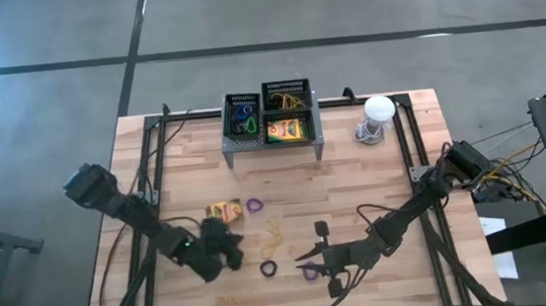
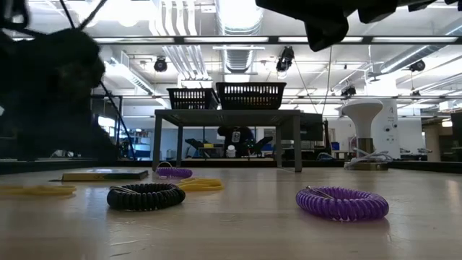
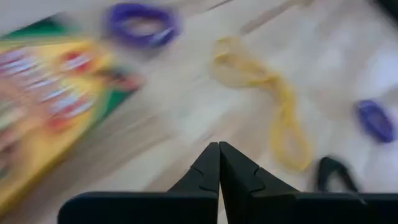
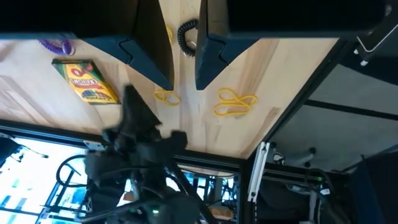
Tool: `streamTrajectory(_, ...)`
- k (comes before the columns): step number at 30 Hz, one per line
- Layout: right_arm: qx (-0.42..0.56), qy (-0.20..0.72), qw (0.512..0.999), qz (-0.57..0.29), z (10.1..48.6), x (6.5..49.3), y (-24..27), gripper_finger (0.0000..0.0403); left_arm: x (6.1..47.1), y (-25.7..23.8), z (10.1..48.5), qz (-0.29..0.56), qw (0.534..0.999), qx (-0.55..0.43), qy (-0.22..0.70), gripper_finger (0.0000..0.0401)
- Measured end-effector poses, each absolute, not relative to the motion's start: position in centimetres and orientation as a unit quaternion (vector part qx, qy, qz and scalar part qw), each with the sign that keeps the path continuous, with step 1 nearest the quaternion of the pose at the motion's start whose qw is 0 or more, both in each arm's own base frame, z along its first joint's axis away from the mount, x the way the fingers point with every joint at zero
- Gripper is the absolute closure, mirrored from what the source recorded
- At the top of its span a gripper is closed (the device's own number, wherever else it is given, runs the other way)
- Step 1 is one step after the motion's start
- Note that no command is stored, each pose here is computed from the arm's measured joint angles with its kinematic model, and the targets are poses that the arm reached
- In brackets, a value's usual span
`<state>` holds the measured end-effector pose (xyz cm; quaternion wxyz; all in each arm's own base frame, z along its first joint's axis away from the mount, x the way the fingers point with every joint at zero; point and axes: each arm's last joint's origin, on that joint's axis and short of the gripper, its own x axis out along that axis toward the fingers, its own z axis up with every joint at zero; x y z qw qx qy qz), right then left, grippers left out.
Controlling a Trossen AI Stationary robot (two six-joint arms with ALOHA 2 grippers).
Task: Pick & Place Office Desk Supplies
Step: Put the crayon box into the bottom black bin on the shelf
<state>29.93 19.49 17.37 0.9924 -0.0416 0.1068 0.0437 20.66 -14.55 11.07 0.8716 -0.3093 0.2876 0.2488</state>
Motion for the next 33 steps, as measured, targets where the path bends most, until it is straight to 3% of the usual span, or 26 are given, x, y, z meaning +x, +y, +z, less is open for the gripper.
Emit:
streamTrajectory(5,-0.039,0.106,0.993,0.043,17.4,29.9,19.4,0.0343,24.2,-14.6,11.9,0.191,0.897,-0.285,0.277,0.0395)
streamTrajectory(8,-0.029,0.108,0.993,0.040,17.3,30.0,19.4,0.0341,25.2,-14.1,13.2,0.203,0.893,-0.254,0.311,0.0396)
streamTrajectory(16,-0.027,0.112,0.993,0.040,17.2,30.0,19.4,0.0346,23.1,-10.3,16.5,0.404,0.781,-0.217,0.425,0.0396)
streamTrajectory(21,-0.025,0.112,0.993,0.039,17.2,30.0,19.4,0.0344,21.7,-7.5,15.4,0.474,0.732,-0.191,0.450,0.0396)
streamTrajectory(27,-0.022,0.113,0.993,0.039,17.1,30.0,19.4,0.0342,21.4,-5.4,12.6,0.449,0.728,-0.209,0.474,0.0397)
streamTrajectory(33,-0.022,0.113,0.993,0.039,17.1,30.0,19.4,0.0346,21.2,-6.1,12.5,0.418,0.719,-0.245,0.497,0.0397)
